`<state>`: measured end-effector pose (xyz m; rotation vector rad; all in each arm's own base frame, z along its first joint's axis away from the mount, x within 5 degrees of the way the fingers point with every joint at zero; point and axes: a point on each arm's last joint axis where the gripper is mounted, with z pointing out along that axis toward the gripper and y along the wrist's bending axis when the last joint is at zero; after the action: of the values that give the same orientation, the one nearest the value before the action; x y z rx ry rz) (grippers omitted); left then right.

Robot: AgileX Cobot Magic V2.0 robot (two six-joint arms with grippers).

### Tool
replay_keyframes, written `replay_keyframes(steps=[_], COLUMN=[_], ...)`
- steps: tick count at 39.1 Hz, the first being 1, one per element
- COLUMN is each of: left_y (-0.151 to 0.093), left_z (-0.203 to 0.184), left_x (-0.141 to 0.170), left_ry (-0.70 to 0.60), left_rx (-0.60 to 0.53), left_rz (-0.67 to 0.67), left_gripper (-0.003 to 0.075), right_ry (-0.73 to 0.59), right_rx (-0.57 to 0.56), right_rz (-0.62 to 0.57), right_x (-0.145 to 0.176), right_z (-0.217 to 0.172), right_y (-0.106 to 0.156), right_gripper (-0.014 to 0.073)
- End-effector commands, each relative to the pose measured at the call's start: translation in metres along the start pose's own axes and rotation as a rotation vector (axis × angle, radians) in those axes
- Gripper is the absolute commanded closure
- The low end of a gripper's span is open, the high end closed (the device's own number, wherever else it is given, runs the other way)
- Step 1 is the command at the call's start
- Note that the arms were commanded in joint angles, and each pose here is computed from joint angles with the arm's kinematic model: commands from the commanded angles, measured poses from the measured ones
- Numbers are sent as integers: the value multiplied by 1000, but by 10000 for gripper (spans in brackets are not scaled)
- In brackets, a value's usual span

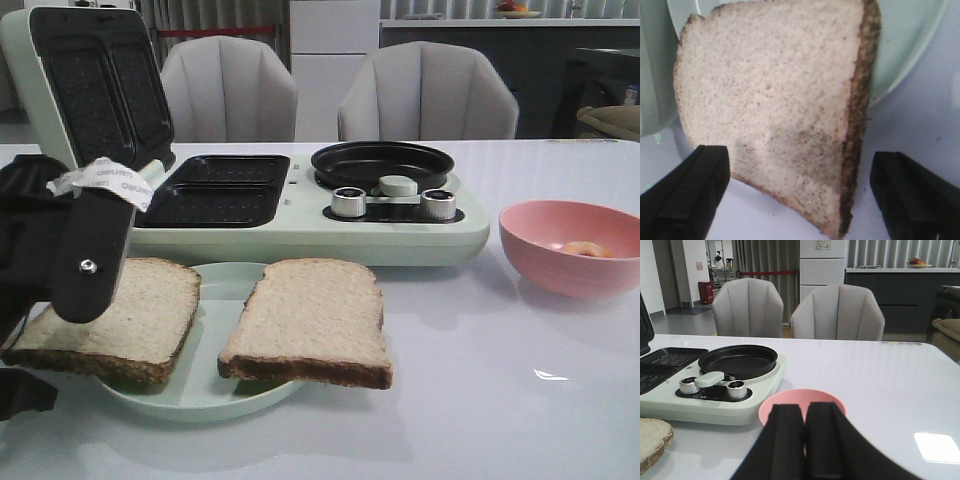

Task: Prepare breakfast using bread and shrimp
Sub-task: 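Lower the left gripper and grasp the bread slice nearest it, then lift the bread with the left gripper over the sandwich maker plate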

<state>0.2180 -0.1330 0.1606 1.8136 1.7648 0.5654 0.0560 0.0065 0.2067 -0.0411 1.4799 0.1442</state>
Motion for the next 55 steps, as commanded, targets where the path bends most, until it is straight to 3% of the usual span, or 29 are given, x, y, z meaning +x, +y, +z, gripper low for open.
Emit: replay_keyframes(steps=[1, 5, 8, 16, 19, 30, 44, 55], left_y=[15, 16, 16, 16, 16, 33, 97, 161], left_z=[0, 5, 7, 7, 7, -18, -76, -81], left_x=[-1, 1, 1, 1, 2, 4, -8, -18], left_ry=[3, 23, 23, 25, 29, 3, -115, -202], left_rx=[-47, -42, -41, -40, -40, -140, -416, -529], left_rz=[-8, -7, 12, 15, 10, -21, -89, -125], left_gripper=[103, 125, 208, 622, 588, 589, 608, 608], right_ry=[-117, -117, -117, -117, -117, -117, -117, -117], right_rx=[2, 2, 2, 2, 2, 2, 2, 2], right_rz=[-17, -17, -17, -17, -17, -17, -17, -17], right_x=[-14, -14, -14, -14, -14, -14, -14, -14], right_z=[-3, -3, -3, -3, -3, -3, -3, -3], right_y=[0, 0, 0, 0, 0, 0, 0, 0], right_gripper=[433, 433, 433, 433, 433, 433, 433, 433])
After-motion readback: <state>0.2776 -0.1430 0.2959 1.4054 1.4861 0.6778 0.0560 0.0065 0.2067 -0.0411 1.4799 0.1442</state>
